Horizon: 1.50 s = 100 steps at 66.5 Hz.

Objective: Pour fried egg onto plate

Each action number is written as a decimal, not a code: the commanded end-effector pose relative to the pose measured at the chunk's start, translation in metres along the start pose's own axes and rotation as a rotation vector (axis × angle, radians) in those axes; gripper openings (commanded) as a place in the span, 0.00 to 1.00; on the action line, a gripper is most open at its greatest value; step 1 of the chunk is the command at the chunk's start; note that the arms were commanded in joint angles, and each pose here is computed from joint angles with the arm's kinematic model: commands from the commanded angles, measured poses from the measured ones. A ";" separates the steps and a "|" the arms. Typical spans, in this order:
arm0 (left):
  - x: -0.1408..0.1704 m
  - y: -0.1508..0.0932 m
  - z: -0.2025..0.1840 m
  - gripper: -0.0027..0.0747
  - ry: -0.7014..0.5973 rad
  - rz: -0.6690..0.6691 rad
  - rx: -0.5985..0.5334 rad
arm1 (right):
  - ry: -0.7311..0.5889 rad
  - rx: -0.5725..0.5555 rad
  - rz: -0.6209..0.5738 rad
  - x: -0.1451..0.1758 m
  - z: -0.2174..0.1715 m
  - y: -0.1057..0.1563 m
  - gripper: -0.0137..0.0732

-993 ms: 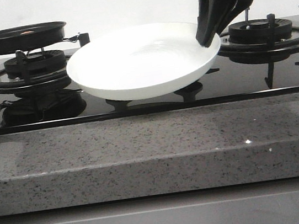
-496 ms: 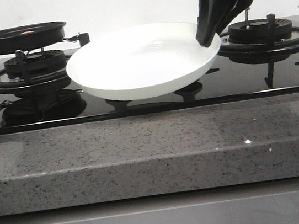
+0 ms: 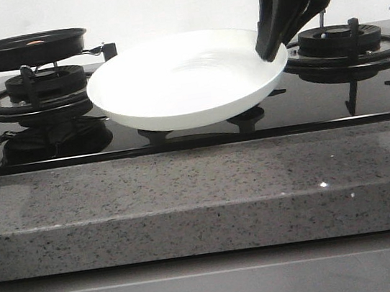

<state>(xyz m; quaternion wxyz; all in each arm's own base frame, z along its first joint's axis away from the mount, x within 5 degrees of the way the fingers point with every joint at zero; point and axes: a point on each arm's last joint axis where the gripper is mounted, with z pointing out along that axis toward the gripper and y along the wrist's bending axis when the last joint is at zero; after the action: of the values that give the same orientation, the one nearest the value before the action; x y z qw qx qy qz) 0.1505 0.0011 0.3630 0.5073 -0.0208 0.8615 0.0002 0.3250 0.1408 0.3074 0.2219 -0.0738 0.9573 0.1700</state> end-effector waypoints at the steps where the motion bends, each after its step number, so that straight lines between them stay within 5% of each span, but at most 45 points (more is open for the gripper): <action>1: -0.023 0.000 0.007 0.64 0.017 0.009 -0.011 | -0.099 -0.027 -0.006 -0.008 -0.021 0.006 0.08; 20: -0.056 0.006 0.065 0.64 0.206 -0.026 -0.026 | -0.098 -0.027 -0.006 -0.008 -0.021 0.006 0.08; 46: -0.089 0.037 0.125 0.72 0.234 -0.363 0.285 | -0.098 -0.027 -0.006 -0.008 -0.021 0.006 0.08; 76: -0.077 0.054 0.203 0.72 0.284 -0.776 0.523 | -0.098 -0.027 -0.006 -0.008 -0.021 0.006 0.08; 100: -0.064 0.052 0.233 0.71 0.327 -0.886 0.675 | -0.098 -0.027 -0.006 -0.008 -0.021 0.006 0.08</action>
<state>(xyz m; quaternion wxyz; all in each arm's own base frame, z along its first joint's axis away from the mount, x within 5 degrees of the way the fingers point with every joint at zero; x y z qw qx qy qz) 0.3847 0.0638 0.2749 0.2647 -0.2317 0.8182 -0.4547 0.3250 0.1408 0.3074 0.2219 -0.0738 0.9573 0.1700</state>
